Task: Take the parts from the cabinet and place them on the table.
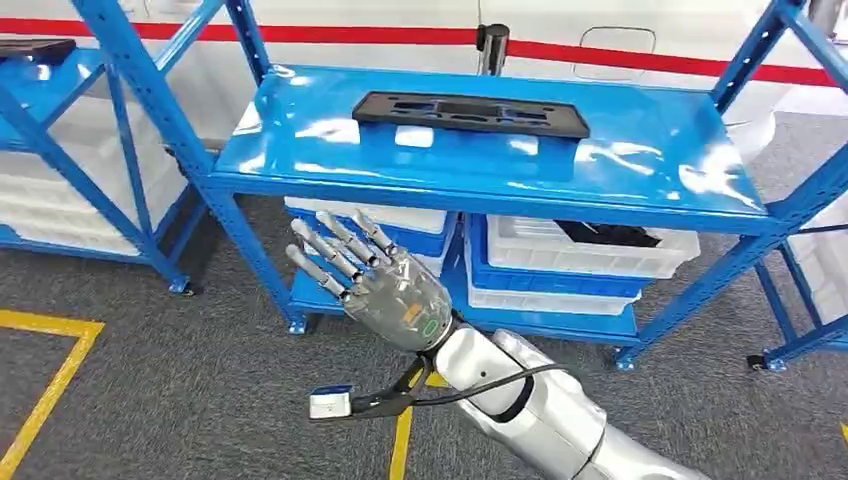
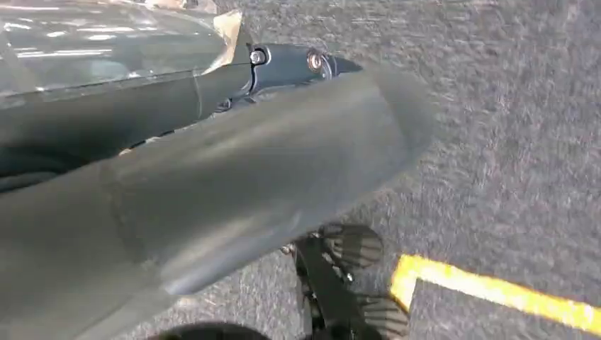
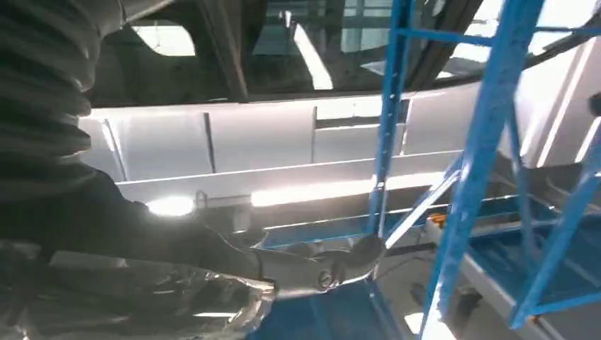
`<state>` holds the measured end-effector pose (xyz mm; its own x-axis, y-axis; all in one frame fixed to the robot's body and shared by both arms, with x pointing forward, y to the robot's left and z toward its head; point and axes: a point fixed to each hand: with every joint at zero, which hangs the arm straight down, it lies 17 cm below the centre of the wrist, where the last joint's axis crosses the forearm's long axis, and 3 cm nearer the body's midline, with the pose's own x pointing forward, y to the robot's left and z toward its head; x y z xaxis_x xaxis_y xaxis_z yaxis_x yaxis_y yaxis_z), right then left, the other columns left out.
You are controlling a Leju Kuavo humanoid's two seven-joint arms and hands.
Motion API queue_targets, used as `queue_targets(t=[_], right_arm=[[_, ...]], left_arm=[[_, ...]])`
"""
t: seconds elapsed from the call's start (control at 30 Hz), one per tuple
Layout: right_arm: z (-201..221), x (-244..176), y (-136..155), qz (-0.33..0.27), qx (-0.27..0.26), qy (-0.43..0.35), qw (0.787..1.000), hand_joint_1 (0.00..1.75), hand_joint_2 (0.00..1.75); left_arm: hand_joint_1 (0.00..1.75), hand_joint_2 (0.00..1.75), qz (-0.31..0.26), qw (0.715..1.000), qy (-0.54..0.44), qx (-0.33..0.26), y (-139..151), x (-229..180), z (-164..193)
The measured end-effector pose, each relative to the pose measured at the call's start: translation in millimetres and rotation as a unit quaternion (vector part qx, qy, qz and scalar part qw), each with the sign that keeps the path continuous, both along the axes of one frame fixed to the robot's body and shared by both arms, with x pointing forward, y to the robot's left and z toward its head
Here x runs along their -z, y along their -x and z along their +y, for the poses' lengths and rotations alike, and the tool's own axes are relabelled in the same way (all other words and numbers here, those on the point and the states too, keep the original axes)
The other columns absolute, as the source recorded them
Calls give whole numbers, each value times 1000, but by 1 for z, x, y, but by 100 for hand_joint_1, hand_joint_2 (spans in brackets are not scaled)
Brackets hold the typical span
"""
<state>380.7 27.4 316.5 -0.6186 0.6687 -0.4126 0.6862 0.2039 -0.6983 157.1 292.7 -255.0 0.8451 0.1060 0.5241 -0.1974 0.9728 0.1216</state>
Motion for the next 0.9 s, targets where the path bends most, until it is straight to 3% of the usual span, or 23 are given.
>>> queue_targets(t=[0.2,0.6,0.9], right_arm=[[-9,5,-14,23,38,-12,999,0,175],[-23,18,-25,44,65,-16,997,0,175],[-52,38,-42,76,125,-29,989,0,175]], left_arm=[[0,0,2,1000,1,4,0,0,-2],[0,0,4,1000,5,6,4,1,-8],[0,0,8,1000,7,22,4,2,-14]])
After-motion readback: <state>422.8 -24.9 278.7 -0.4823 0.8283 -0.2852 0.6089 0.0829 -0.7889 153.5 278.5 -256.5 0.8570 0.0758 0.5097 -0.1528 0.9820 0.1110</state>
